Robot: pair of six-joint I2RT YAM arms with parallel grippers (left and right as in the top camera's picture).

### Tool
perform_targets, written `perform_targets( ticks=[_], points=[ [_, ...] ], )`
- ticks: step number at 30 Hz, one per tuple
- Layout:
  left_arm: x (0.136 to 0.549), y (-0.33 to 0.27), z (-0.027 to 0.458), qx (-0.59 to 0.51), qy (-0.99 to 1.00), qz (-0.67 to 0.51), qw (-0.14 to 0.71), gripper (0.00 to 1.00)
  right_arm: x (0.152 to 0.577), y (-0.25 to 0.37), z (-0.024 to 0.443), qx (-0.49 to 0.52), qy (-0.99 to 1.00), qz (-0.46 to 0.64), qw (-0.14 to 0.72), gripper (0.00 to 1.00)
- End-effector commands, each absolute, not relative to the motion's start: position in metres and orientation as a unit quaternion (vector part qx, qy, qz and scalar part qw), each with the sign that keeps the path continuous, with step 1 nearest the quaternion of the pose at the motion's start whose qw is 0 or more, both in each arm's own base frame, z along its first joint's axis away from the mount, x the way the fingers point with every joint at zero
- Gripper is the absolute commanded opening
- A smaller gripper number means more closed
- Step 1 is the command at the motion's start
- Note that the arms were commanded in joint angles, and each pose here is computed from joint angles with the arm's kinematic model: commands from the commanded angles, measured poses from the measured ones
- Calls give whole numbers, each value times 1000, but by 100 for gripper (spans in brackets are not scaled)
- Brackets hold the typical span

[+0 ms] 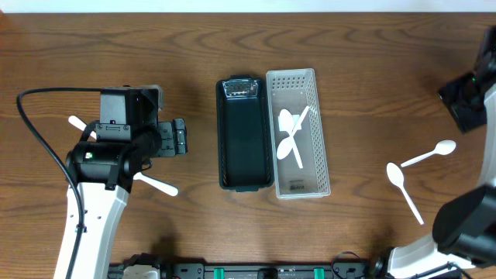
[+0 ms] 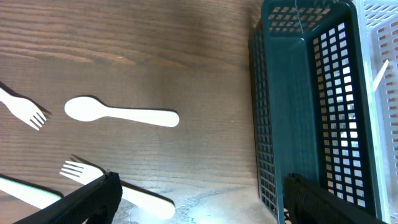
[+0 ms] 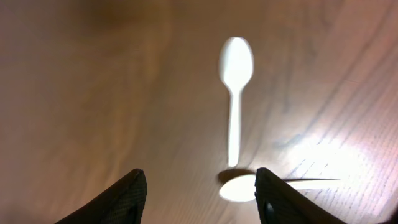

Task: Pack container
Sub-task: 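Grasp another white spoon on the right with the right gripper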

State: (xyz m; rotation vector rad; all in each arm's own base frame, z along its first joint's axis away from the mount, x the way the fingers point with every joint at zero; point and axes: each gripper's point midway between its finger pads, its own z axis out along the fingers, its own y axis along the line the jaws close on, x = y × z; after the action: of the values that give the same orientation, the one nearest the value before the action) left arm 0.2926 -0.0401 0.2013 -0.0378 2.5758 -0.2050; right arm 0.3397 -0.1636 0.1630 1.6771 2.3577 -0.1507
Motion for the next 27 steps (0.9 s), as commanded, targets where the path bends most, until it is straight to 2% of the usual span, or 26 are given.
perform_targets(
  ticks=[1,8,12,24,27],
  points=[
    [295,-41,209,-9,956,-75,285,86,318,-180,121,607,789,-70,65,60],
    [295,-41,209,-9,956,-75,285,86,298,-188,53,608,791,-64,-12,61],
    [295,-41,209,-9,956,-75,285,86,298,-188,31,596,800,-65,-25,61],
    [295,-41,209,-9,956,-75,285,86,308,-191,-6,570,819,-59,-23,60],
    [295,-41,209,-9,956,-75,285,86,307,-190,-14,565,823,-56,-31,57]
  ],
)
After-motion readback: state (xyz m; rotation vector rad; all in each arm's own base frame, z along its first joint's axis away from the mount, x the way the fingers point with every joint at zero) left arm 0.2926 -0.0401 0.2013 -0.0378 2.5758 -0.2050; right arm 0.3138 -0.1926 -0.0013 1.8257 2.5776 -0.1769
